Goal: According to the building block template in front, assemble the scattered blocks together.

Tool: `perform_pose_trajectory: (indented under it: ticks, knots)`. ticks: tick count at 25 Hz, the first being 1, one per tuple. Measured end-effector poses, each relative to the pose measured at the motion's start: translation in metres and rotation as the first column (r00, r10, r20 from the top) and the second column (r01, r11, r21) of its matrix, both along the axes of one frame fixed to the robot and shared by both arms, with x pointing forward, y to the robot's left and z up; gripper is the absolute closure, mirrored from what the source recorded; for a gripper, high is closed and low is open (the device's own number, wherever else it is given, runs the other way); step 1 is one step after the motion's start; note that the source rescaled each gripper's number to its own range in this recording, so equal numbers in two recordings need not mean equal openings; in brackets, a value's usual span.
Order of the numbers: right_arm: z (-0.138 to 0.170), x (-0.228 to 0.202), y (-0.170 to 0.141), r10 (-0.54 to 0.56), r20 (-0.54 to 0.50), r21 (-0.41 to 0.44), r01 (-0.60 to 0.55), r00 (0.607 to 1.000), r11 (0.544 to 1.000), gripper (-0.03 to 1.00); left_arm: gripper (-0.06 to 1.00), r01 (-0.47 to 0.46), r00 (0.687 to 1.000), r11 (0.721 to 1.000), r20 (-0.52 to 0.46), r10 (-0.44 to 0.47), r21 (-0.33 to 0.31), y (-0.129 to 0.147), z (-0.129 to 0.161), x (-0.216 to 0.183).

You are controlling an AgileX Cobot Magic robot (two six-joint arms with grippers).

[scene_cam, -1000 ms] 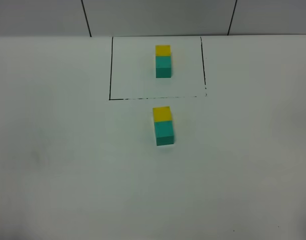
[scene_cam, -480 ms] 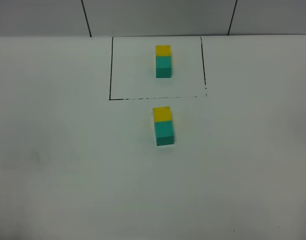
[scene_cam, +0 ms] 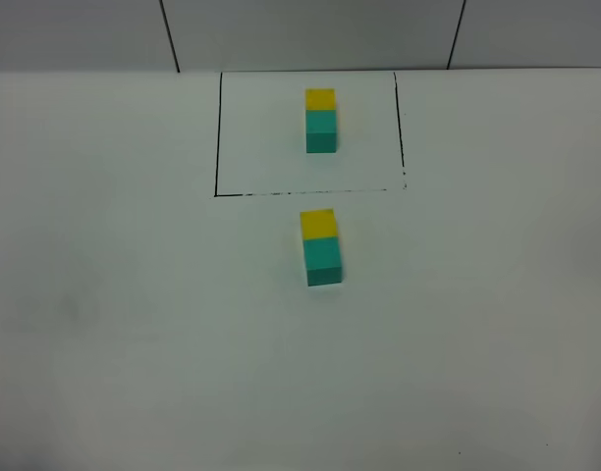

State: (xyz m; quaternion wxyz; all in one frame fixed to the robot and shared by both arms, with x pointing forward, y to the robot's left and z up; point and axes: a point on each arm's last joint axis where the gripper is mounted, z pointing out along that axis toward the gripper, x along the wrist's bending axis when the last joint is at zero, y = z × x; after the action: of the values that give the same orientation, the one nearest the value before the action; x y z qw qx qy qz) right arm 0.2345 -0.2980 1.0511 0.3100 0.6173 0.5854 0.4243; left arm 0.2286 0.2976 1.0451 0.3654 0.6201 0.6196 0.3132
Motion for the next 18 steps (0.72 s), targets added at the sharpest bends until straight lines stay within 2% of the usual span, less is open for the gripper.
perform_pose_trajectory:
  ticks: [4,11,18]
  knots:
    - [0.0000,0.0001,0.0002,-0.054,0.000,0.002,0.054,0.999,0.999,0.12,0.53,0.000,1.000,1.000,0.000,0.000,0.000,0.0000,0.0000,0.0000]
    - [-0.0001,0.0001,0.0002,-0.061,-0.001,0.001,0.061,0.998,0.998,0.13,0.53,0.000,1.000,1.000,0.000,0.000,0.000,0.0000,0.0000,0.0001]
    - [0.0000,0.0000,0.0017,-0.031,0.002,-0.020,0.031,1.000,0.999,0.23,0.53,0.000,1.000,1.000,0.000,0.000,0.000,0.0000,0.0000,0.0001]
